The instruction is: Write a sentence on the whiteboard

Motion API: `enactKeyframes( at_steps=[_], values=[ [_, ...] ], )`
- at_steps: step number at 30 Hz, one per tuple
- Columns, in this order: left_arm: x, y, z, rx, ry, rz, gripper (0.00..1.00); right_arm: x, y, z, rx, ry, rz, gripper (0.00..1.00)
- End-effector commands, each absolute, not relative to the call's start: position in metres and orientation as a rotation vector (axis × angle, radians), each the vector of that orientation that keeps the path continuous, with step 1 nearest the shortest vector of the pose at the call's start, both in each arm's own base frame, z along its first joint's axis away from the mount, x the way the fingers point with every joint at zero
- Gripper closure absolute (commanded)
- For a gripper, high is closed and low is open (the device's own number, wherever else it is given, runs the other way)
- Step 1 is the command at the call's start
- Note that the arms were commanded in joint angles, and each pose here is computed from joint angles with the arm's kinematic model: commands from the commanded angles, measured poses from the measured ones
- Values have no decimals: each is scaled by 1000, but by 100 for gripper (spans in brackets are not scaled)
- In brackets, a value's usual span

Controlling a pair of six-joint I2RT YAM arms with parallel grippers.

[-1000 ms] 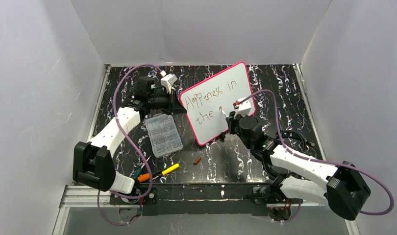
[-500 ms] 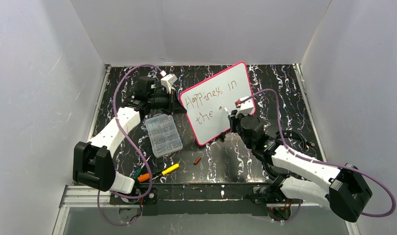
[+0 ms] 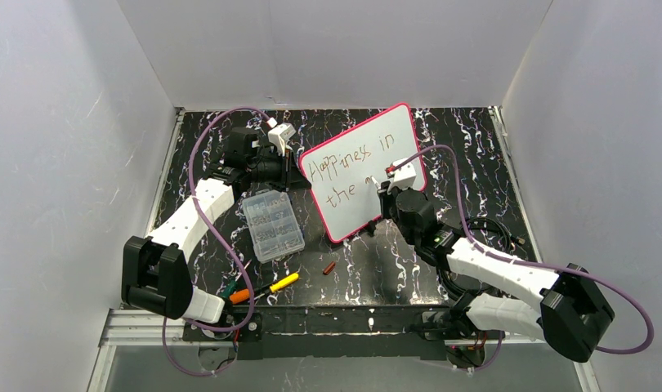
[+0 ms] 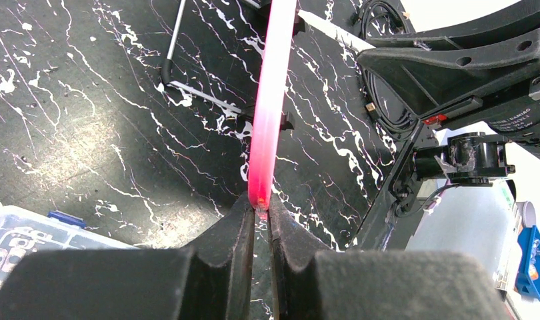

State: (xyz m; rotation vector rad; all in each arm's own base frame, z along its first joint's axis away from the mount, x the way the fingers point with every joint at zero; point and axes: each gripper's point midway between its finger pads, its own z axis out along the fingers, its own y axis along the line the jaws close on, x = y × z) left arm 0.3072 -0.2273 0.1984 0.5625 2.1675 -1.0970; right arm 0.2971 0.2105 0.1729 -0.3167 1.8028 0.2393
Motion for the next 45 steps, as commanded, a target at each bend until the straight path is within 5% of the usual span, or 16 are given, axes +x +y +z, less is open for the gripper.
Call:
enactKeyframes(
  at_steps=[1, 13, 30, 45],
  values=[
    [301, -233, 218, 611, 2099, -1142, 100, 306, 213, 193, -273, 1755, 251, 99],
    [300, -234, 221, 615, 2092, -1144, 100, 284, 204, 158, -266, 1853, 293, 99],
    [300, -233, 220, 612, 2095, -1143, 100, 298, 208, 218, -237, 1702, 299, 99],
    [301, -234, 218, 611, 2099, -1144, 100, 310, 221, 214, -277, 1699, 277, 99]
  ],
)
